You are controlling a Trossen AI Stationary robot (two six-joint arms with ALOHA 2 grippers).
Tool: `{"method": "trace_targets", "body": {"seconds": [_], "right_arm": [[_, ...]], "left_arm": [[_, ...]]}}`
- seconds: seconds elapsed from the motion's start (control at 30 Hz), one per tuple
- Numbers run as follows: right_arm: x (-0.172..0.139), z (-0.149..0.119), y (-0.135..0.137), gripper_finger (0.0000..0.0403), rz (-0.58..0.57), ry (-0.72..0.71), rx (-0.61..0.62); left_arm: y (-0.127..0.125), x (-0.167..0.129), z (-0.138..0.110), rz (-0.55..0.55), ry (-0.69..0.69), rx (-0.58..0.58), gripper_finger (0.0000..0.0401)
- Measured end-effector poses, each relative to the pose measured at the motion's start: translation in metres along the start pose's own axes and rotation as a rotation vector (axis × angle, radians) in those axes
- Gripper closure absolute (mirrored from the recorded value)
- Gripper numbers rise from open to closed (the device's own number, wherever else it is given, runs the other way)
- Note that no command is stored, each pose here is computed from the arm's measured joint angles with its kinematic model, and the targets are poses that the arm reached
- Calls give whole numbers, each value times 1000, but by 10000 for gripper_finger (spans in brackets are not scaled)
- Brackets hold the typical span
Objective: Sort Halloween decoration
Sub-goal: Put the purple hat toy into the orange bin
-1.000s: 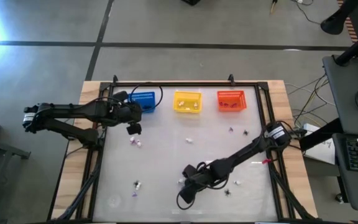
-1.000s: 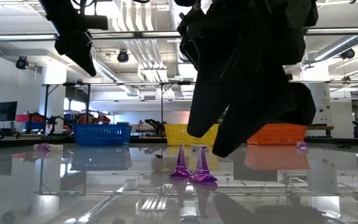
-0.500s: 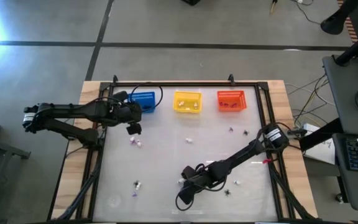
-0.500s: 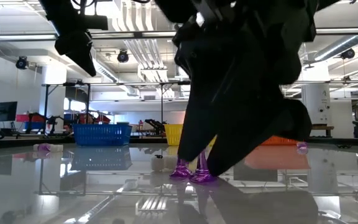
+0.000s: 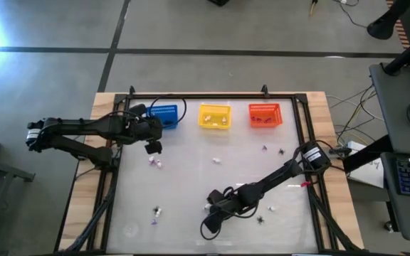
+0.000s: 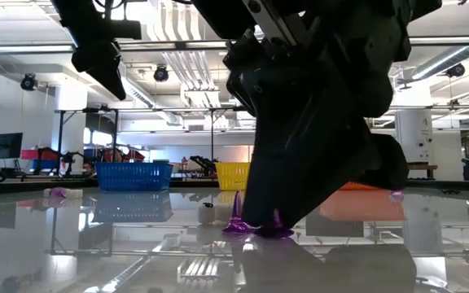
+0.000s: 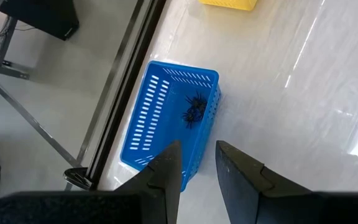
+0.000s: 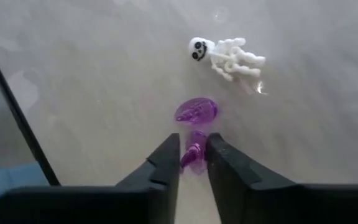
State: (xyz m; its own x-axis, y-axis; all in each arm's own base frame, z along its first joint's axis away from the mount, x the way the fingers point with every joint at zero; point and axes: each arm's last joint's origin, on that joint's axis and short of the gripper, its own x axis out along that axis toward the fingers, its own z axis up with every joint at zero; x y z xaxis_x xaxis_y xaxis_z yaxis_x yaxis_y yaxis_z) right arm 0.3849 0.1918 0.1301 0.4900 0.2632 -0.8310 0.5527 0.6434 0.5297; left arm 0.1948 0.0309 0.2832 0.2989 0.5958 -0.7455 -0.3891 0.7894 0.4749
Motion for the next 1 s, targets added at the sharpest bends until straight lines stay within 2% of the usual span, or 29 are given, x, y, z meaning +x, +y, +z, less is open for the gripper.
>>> {"method": "trace_targets", "body": {"seconds": [0.13,0.37,0.47,0.53,0.63,0.73,0.83,1.0], "right_arm": [[-1,-1,-1,384,-16,15,32],[-8,0,6,393,-8,22,32],[-23,2,13,393,-21,12,23],[-38,5,16,393,-76,-7,19],[-55,8,7,393,-244,-14,22],[-75,15,-6,393,-388,-9,74],[-97,24,-15,394,-462,-2,118],[-126,37,-29,394,-541,1,154]], "left_arm": [[0,0,0,0,0,0,320],[0,0,0,0,1,-10,320],[0,0,-1,0,7,-6,320],[0,0,-1,1,8,-5,320],[0,0,-1,1,11,-3,320],[-1,0,-2,-33,16,6,320],[-2,0,-2,-73,21,12,320],[-2,0,-2,-76,21,30,320]]}}
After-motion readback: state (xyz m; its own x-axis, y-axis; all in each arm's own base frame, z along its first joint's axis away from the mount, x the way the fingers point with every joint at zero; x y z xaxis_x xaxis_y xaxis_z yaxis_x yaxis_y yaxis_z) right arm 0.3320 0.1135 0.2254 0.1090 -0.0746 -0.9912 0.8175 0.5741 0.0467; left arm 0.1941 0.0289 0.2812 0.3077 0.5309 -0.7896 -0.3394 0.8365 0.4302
